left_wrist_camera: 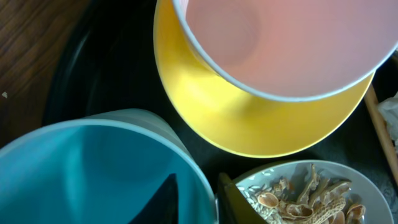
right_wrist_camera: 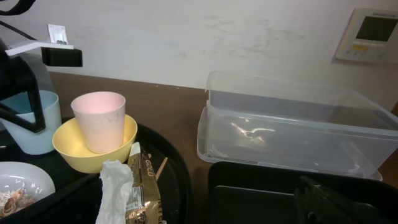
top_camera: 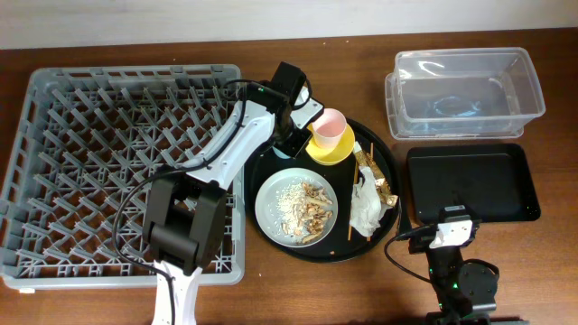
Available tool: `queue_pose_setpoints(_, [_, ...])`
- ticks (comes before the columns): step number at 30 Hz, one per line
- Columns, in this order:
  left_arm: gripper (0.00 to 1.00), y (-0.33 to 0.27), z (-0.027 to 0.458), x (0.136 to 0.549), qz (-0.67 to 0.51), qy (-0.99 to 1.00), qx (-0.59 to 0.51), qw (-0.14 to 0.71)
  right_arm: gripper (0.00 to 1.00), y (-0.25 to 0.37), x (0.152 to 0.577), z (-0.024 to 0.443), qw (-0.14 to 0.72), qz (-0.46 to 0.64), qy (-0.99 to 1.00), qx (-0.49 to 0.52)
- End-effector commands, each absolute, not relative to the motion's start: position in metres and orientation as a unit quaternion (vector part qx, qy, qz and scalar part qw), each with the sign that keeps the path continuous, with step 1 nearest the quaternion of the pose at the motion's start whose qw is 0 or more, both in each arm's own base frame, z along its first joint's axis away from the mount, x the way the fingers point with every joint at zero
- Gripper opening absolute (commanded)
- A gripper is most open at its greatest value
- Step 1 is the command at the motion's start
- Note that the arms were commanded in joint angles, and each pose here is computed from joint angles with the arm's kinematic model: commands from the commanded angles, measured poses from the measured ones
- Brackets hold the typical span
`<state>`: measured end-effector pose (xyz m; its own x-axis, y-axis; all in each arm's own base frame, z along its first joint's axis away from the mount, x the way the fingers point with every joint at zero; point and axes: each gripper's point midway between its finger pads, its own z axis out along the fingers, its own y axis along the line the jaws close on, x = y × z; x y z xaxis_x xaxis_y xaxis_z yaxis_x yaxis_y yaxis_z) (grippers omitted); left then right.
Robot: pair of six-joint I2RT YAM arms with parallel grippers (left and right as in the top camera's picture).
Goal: Sort waste into correct bins and load items into the dishwasher rack
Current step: 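Carry the blue cup to the rack and place it upside down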
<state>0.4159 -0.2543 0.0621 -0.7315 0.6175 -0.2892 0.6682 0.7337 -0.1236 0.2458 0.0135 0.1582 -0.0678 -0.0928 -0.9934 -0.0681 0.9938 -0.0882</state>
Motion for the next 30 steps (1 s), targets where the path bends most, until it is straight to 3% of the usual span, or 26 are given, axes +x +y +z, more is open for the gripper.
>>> queue_pose_setpoints(1, [0.11, -0.257, 0.057, 0.415, -0.109, 0.923, 0.35, 0.114, 0.99, 0.014, 0.246, 0.156, 0.679, -0.011, 0.732, -0.056])
queue_pose_setpoints(6, [0.02, -0.257, 0.057, 0.416, -0.109, 0.923, 0.35, 0.116, 0.99, 0.014, 0.246, 0.156, 0.679, -0.011, 0.732, -0.056])
queue_pose_setpoints(14, [0.01, -0.261, 0.079, 0.429, -0.116, 0.93, 0.32, 0.136, 0.99, 0.014, 0.246, 0.156, 0.679, -0.011, 0.732, -0.056])
queue_pose_setpoints(21, [0.01, -0.263, 0.142, 0.443, -0.117, 0.931, 0.302, 0.17, 0.99, 0.014, 0.246, 0.156, 0.679, -0.011, 0.732, -0.056])
queue_pose_setpoints(26, [0.01, -0.236, 0.197, 0.461, -0.102, 0.951, 0.207, 0.206, 0.99, 0.014, 0.246, 0.156, 0.679, -0.011, 0.732, -0.056])
queue_pose_setpoints(30, [0.01, -0.195, 0.241, 0.483, -0.173, 0.952, 0.107, 0.23, 0.99, 0.014, 0.246, 0.156, 0.679, -0.011, 0.732, -0.056])
